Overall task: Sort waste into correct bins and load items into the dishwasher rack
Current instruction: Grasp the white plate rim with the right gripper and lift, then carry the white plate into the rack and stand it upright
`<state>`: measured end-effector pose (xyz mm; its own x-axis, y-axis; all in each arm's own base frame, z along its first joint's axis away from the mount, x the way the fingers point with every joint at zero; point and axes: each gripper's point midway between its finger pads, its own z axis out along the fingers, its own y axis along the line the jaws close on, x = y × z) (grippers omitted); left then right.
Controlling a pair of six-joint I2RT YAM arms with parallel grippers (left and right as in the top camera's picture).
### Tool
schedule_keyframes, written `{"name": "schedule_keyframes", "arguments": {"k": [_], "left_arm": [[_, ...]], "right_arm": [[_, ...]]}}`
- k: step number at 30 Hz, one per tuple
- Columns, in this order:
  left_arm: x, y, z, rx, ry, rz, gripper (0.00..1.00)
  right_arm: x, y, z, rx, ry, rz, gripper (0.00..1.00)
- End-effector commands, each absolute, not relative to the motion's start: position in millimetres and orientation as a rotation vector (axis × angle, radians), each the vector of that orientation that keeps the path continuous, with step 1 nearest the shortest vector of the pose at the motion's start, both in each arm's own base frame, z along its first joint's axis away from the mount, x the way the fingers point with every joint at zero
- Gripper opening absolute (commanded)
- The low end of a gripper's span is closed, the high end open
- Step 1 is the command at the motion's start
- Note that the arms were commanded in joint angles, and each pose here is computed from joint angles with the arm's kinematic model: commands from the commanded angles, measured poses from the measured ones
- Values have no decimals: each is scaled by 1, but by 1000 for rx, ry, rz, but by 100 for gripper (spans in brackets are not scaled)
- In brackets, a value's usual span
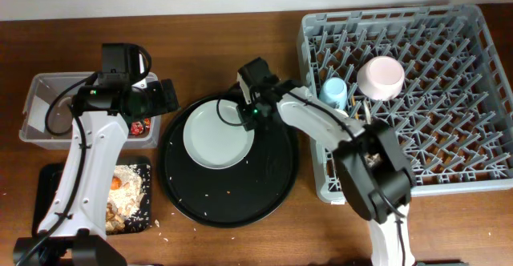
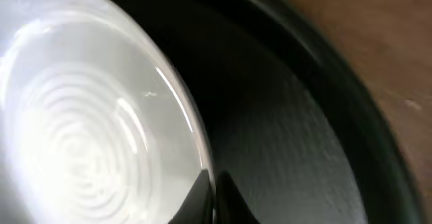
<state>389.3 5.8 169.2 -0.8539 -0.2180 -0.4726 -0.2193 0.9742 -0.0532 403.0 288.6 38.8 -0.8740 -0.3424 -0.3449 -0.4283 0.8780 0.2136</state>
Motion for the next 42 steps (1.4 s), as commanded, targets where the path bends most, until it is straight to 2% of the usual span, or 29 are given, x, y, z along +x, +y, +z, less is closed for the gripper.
{"name": "schedule_keyframes", "arguments": {"k": [1,3,7,9,13,19,23,27,34,42], "left_arm": [[390,7,172,-320,2616,14,99],[390,7,172,-320,2616,13,99],[390,7,172,-320,2616,13,99],[390,7,172,-320,2616,14,99],[390,7,172,-320,2616,13,99],[390,7,172,-320,2616,14,99],[390,7,172,-320,2616,14,99],[390,7,172,-320,2616,13,99],[390,7,172,-320,2616,14,99],[390,7,172,-320,2616,14,99]], "right_arm": [[413,286,147,-551,2546,419,4],[408,265,175,-511,2517,317,4],[402,148,267,-229,2316,-334,4],[392,114,296,-150,2238,-513,4],[363,6,349,12,2090,-1103,4],[346,-112,342,278,2205,-1309,4],[349,-104,300,151,2395,-1167,4],[351,-108,261,86,2479,-1261,4],[360,-118,264,-49,2478,-1387,4],[358,-114,256,-66,2519,-1335,4]]}}
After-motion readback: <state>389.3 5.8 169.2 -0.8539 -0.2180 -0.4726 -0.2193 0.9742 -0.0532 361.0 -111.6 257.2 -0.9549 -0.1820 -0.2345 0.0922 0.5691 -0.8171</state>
